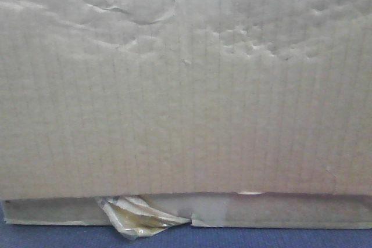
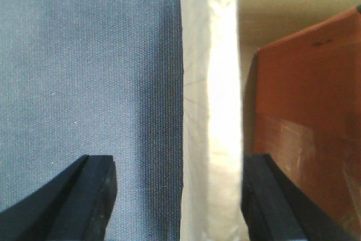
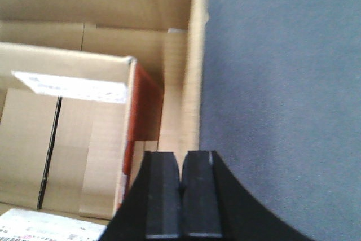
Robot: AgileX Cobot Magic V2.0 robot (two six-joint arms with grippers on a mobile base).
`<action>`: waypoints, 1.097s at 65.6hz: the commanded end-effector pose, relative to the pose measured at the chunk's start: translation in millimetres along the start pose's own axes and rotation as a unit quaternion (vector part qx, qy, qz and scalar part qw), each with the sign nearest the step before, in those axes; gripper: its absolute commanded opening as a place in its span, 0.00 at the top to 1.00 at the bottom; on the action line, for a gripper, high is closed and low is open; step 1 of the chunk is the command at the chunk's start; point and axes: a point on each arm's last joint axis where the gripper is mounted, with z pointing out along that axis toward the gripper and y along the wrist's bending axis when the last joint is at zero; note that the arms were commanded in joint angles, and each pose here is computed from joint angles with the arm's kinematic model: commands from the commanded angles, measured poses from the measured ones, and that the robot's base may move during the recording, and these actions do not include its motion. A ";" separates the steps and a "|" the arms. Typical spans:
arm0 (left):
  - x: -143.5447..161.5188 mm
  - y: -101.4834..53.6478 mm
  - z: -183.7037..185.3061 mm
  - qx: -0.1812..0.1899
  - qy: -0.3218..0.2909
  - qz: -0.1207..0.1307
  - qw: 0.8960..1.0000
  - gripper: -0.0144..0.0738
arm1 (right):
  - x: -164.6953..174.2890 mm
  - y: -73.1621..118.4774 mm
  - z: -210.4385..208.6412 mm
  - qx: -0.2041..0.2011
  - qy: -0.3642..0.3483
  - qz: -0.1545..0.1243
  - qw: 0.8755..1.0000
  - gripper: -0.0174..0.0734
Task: Stack two boxes on right shelf middle
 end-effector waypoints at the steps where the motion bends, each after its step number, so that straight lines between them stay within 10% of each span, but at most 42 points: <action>1: 0.5 0.4 -1.5 -0.001 -0.004 0.003 1.000 0.43 | -2.4 0.2 1.2 0.010 -0.005 -0.011 1.000 0.95; 25: 0.5 0.5 -1.5 -0.001 -0.004 0.015 1.000 0.43 | -2.7 1.0 6.0 0.011 0.002 -0.011 1.000 0.38; 72: 0.5 0.3 -1.5 0.000 -0.003 0.015 1.000 0.43 | 14.9 1.3 62.2 0.034 0.098 0.003 0.995 0.51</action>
